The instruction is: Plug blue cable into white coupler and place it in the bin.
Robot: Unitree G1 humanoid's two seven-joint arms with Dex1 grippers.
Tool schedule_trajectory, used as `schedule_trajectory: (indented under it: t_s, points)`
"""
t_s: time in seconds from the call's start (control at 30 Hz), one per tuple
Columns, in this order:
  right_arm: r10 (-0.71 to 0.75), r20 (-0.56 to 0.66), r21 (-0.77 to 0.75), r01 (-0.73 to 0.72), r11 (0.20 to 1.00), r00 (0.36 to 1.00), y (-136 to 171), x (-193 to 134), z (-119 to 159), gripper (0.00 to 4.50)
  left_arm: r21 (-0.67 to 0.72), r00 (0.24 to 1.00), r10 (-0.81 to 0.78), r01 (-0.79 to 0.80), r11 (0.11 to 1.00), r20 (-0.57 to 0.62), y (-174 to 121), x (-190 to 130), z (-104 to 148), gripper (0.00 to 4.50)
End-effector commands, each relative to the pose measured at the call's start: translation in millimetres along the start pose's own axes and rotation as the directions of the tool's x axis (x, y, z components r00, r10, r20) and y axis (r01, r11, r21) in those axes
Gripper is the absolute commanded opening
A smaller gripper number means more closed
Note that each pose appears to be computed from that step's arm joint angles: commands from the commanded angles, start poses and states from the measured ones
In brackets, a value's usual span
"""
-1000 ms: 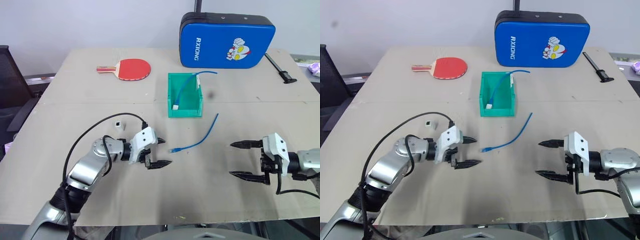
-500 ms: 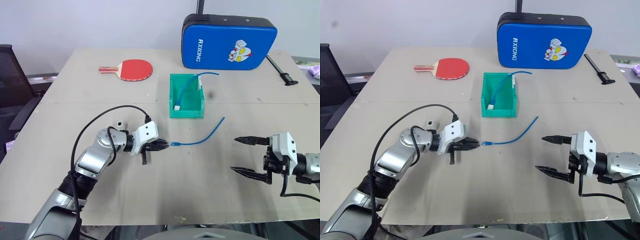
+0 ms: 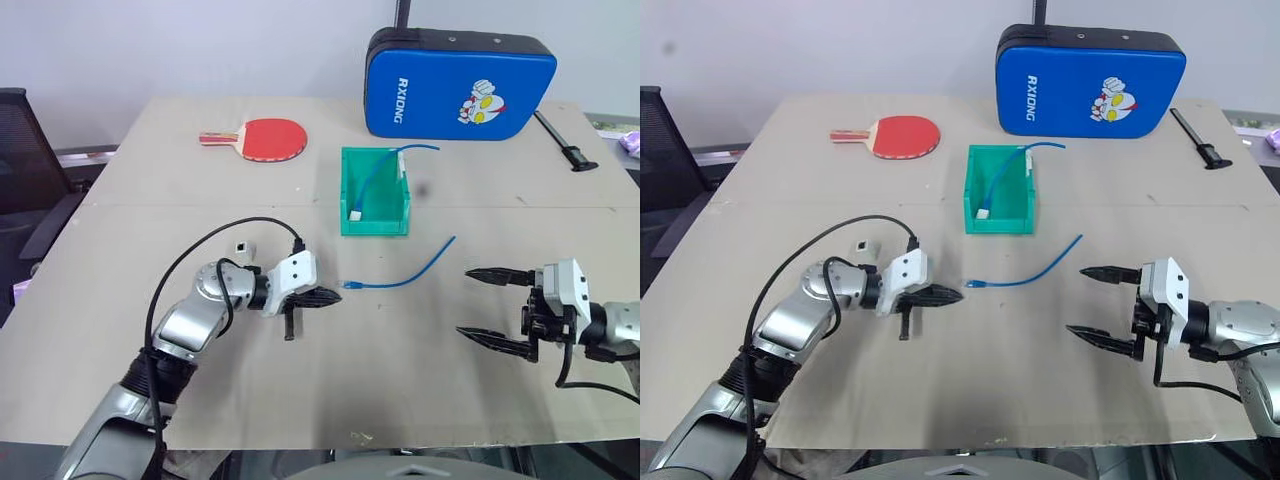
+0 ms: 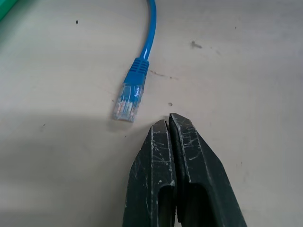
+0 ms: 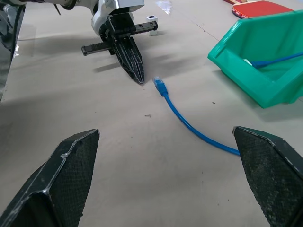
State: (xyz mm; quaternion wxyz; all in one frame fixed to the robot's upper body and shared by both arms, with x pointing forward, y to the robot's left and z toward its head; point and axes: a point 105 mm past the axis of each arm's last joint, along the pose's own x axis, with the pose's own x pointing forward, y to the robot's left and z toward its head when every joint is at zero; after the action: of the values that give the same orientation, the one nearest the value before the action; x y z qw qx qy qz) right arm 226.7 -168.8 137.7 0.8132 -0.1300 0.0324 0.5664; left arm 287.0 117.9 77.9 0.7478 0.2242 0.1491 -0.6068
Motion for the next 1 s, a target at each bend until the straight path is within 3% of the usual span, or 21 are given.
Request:
schedule_trajectory:
  t_s: [0.03,0.13,0.17,0.33,0.53,0.7,1.0]
  points:
    - [-0.007,0.02,-0.033,0.008,0.999,1.0,-1.0,0.8,6.9,4.5,0.015,0.999,-0.047,0.047,0.999,-0.004,-5.3,-1.4,0.7,0.73]
    - [-0.014,0.019,-0.032,0.014,0.999,1.0,-0.2,0.5,6.9,4.5,0.056,1.0,-0.015,0.015,0.998,0.005,3.5,-10.9,6.3,2.11]
    - [-0.017,0.019,-0.033,0.018,0.999,1.0,-0.4,0.2,6.9,4.5,0.073,1.0,-0.006,0.005,0.997,0.008,7.5,-14.7,9.4,2.16]
    - [-0.024,0.019,-0.034,0.025,0.999,1.0,-0.1,0.4,6.6,4.5,0.122,1.0,0.001,-0.004,0.993,0.022,19.8,-15.3,19.4,2.16]
    - [-0.037,0.015,-0.036,0.037,0.999,0.999,-0.4,-1.6,5.5,4.5,0.115,0.988,-0.057,0.041,0.993,0.141,20.2,-18.7,39.9,2.16]
    - [-0.042,0.017,-0.033,0.043,0.999,0.999,1.7,-0.5,3.7,4.5,0.142,0.999,-0.005,0.001,0.99,0.034,32.4,-9.9,22.6,2.16]
    - [-0.058,0.017,-0.036,0.058,0.998,0.998,2.6,2.8,5.6,4.5,0.175,0.998,-0.061,0.062,0.983,-0.014,26.7,20.2,15.1,2.16]
